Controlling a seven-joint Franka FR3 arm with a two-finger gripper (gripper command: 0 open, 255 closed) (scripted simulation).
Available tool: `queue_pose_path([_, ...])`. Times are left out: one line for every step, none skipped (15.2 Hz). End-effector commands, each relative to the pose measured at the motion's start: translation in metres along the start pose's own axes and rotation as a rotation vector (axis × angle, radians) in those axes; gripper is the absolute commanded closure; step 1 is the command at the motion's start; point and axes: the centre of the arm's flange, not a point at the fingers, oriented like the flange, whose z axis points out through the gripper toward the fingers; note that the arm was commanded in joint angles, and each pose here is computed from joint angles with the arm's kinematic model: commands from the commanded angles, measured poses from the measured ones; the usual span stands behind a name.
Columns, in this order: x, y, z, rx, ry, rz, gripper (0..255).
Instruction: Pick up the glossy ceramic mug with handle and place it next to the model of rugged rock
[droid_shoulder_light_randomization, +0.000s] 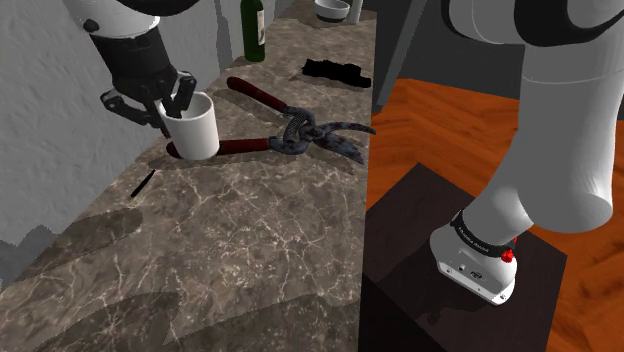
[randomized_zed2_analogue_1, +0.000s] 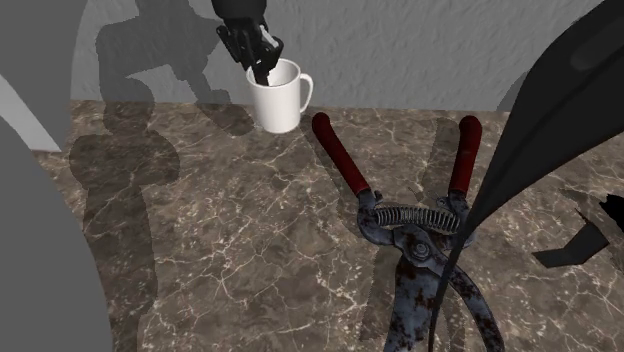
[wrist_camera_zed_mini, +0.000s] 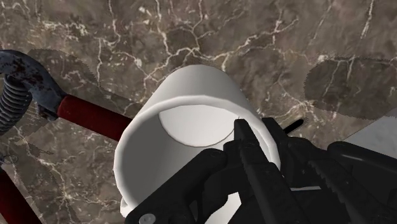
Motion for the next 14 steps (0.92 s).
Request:
queue_pose_path([0.001,0.001,-0.011,0.000,0.000,0.000,255])
queue_pose_path([0.001,0.001,-0.016,0.000,0.000,0.000,255])
queue_pose_path([0.001,0.002,-0.021,0.000,0.000,0.000,255])
queue_pose_path([0.001,0.002,-0.027,0.000,0.000,0.000,255])
queue_pose_path([0.001,0.002,-0.032,0.000,0.000,0.000,255])
queue_pose_path([0.002,0.003,-0.037,0.000,0.000,0.000,255])
queue_pose_path([0.002,0.003,-0.041,0.000,0.000,0.000,255])
queue_pose_path([0.005,0.016,-0.041,0.000,0.000,0.000,255])
queue_pose_path([0.008,0.028,-0.040,0.000,0.000,0.000,255])
queue_pose_path([0.011,0.041,-0.039,0.000,0.000,0.000,255])
queue_pose_path([0.013,0.054,-0.038,0.000,0.000,0.000,255])
queue_pose_path([0.016,0.067,-0.038,0.000,0.000,0.000,255])
queue_pose_path([0.019,0.080,-0.037,0.000,0.000,0.000,255])
queue_pose_path([0.022,0.093,-0.036,0.000,0.000,0.000,255])
